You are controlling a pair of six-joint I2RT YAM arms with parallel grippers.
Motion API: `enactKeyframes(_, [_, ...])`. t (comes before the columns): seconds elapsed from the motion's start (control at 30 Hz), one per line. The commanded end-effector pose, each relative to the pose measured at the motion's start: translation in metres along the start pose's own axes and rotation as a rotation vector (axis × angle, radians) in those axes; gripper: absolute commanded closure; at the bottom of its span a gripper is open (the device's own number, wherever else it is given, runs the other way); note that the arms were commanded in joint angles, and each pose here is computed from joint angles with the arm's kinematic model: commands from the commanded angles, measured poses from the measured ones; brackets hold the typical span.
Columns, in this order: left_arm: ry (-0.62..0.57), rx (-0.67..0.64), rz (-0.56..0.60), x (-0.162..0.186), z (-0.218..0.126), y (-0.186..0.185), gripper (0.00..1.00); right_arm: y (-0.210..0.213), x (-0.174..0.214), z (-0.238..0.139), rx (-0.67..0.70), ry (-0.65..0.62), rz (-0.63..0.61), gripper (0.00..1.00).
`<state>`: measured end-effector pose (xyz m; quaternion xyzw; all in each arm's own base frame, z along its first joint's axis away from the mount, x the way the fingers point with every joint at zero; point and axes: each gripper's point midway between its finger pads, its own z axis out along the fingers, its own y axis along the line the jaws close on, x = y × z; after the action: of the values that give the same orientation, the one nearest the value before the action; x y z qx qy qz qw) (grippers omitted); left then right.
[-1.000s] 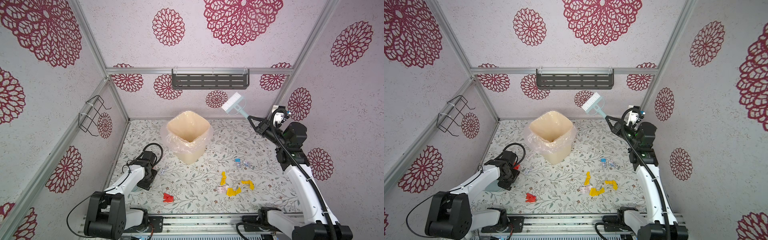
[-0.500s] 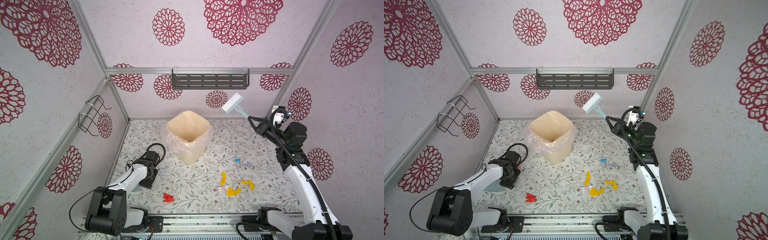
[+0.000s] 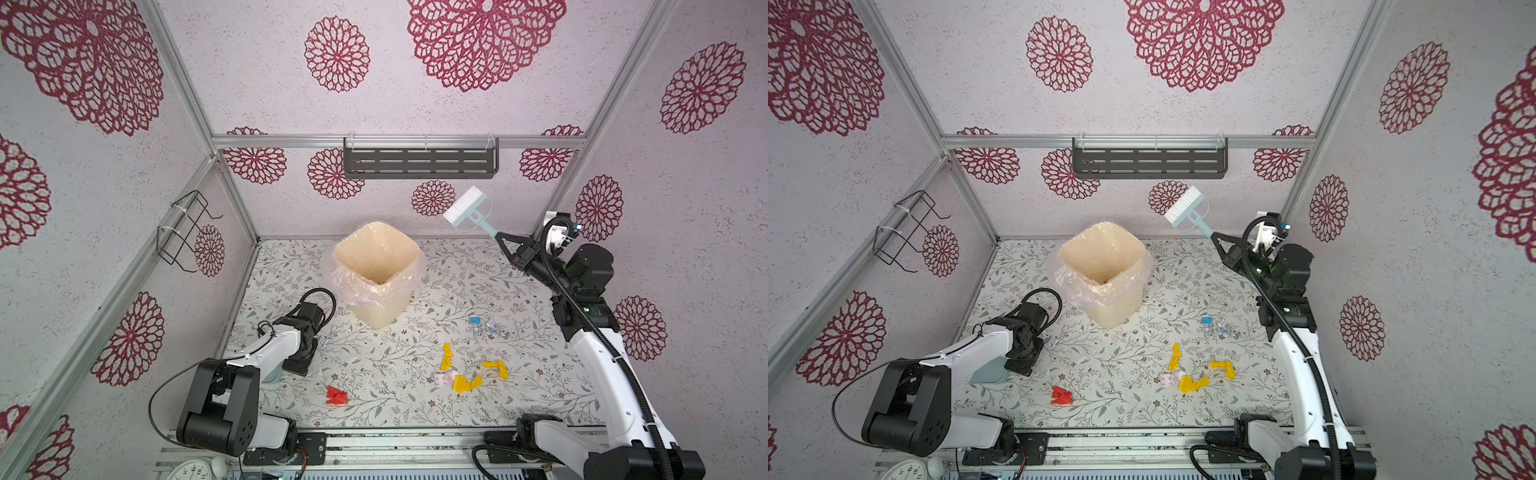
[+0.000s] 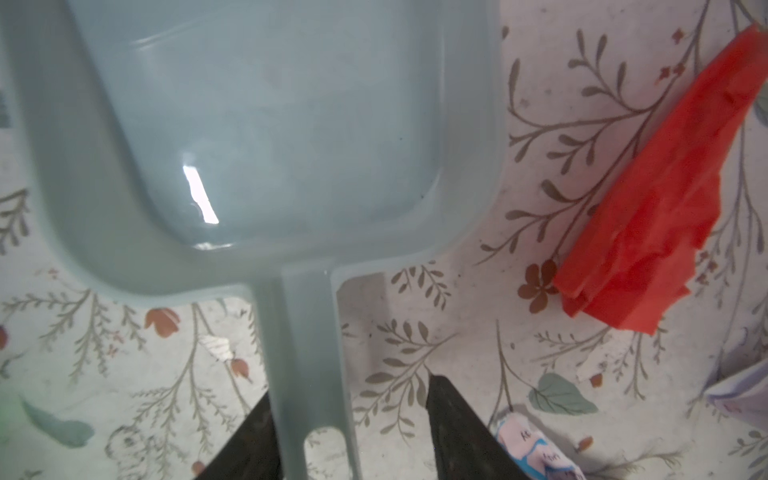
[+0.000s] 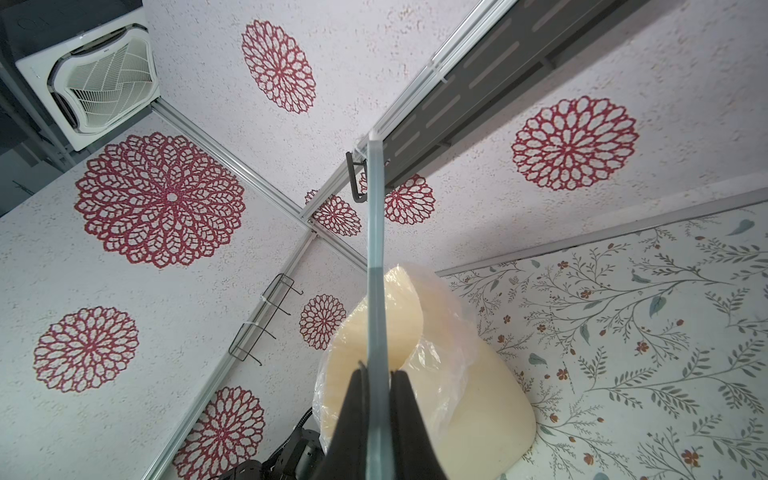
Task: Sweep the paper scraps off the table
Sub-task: 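Close the left gripper on the teal dustpan handle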
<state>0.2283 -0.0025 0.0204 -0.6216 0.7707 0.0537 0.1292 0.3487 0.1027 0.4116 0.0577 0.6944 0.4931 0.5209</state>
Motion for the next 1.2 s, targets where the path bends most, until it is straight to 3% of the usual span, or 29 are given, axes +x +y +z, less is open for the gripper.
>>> enactKeyframes(0.0, [-0.028,-0.002,-0.019,-0.0017,0.0044,0.0006,0.45,0.0205,-0.0135,-0.0036,-0.048,-0.029,-0.062,1.0])
enactKeyframes(0.53, [-0.031,-0.043,-0.029,0.0021,0.0117,0.0068,0.53,0.0167,-0.0118,-0.0017,-0.046,-0.024,-0.055,1.0])
enactKeyframes(1.17, [-0.039,-0.047,-0.026,0.0016,0.0108,0.0053,0.72,0.0186,-0.0122,-0.0029,-0.051,-0.027,-0.056,1.0])
